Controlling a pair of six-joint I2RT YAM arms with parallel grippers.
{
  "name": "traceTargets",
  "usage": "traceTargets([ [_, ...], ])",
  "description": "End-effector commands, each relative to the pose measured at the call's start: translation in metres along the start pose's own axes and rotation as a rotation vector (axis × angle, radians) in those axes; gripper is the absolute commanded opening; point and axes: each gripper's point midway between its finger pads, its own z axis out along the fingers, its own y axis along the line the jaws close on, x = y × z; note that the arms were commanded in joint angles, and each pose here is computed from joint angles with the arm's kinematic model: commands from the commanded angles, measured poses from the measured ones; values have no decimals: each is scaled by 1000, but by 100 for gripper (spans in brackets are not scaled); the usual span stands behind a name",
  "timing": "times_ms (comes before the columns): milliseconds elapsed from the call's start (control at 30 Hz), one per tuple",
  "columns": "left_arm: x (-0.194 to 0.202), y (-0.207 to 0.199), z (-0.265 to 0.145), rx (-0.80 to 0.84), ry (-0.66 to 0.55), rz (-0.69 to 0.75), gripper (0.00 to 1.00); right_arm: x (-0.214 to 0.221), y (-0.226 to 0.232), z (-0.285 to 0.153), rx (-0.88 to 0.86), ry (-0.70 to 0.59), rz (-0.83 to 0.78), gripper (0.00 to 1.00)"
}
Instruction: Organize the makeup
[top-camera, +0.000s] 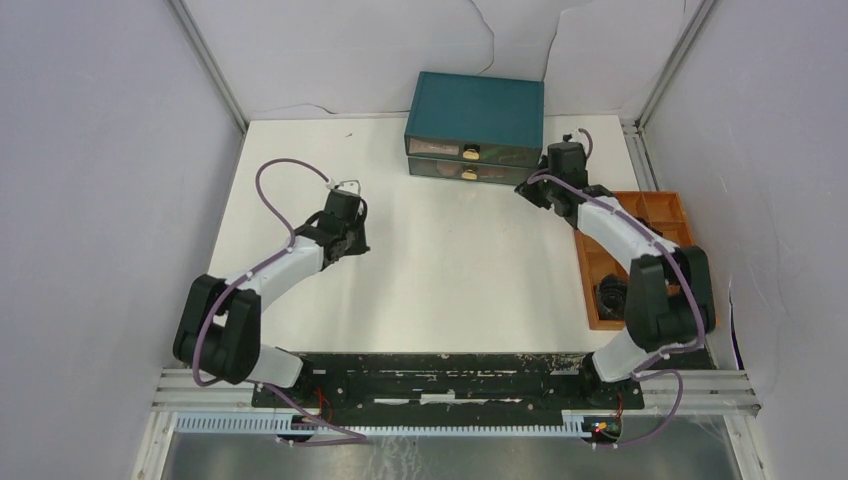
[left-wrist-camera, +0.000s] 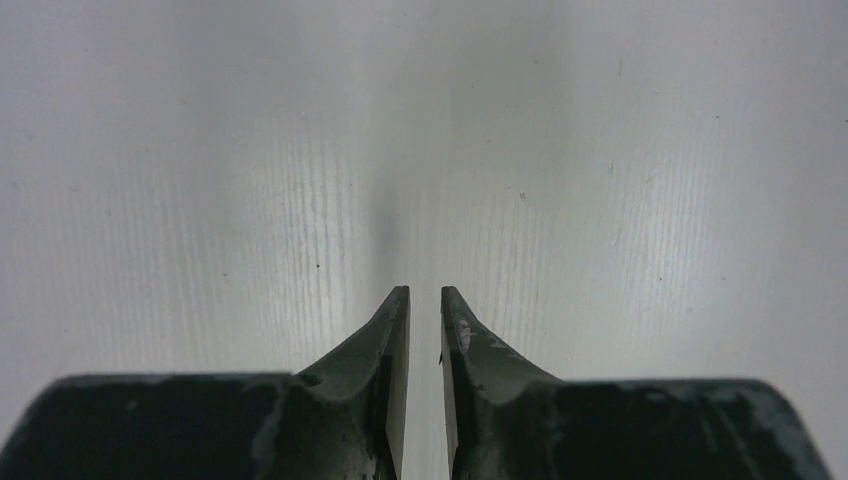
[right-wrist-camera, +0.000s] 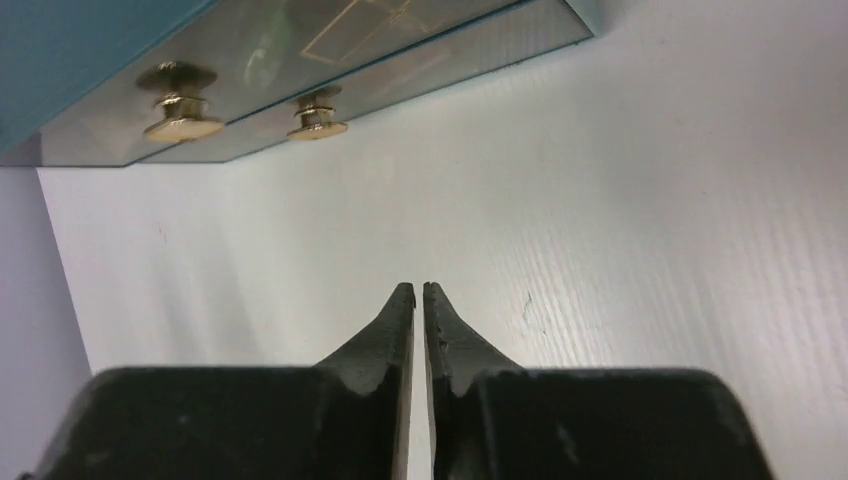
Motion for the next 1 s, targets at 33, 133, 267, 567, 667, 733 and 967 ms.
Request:
traceTargets([
  [33, -33, 21, -24, -87, -124, 55, 29, -2, -30, -65, 96, 15, -378, 31],
  [133, -40, 35, -33, -152, -165, 69, 42, -9, -43, -87, 145, -14, -450, 59],
  [267, -49, 45, -41, -194, -212, 93, 59, -18, -57, -107, 207, -58, -520, 100],
  [567, -64, 118, -51, -286, -428, -45, 99, -6, -84, -109, 282, 14, -625, 100],
  [667, -68, 132, -54, -303, -541, -19, 99, -8, -87, -110, 295, -7, -632, 100],
  [733, -68, 135, -49, -318, -562, 25, 99, -13, -90, -112, 308, -35, -647, 100],
  [967, -72, 129, -40, -259, -789, 18, 99, -21, -97, -117, 352, -73, -670, 100],
])
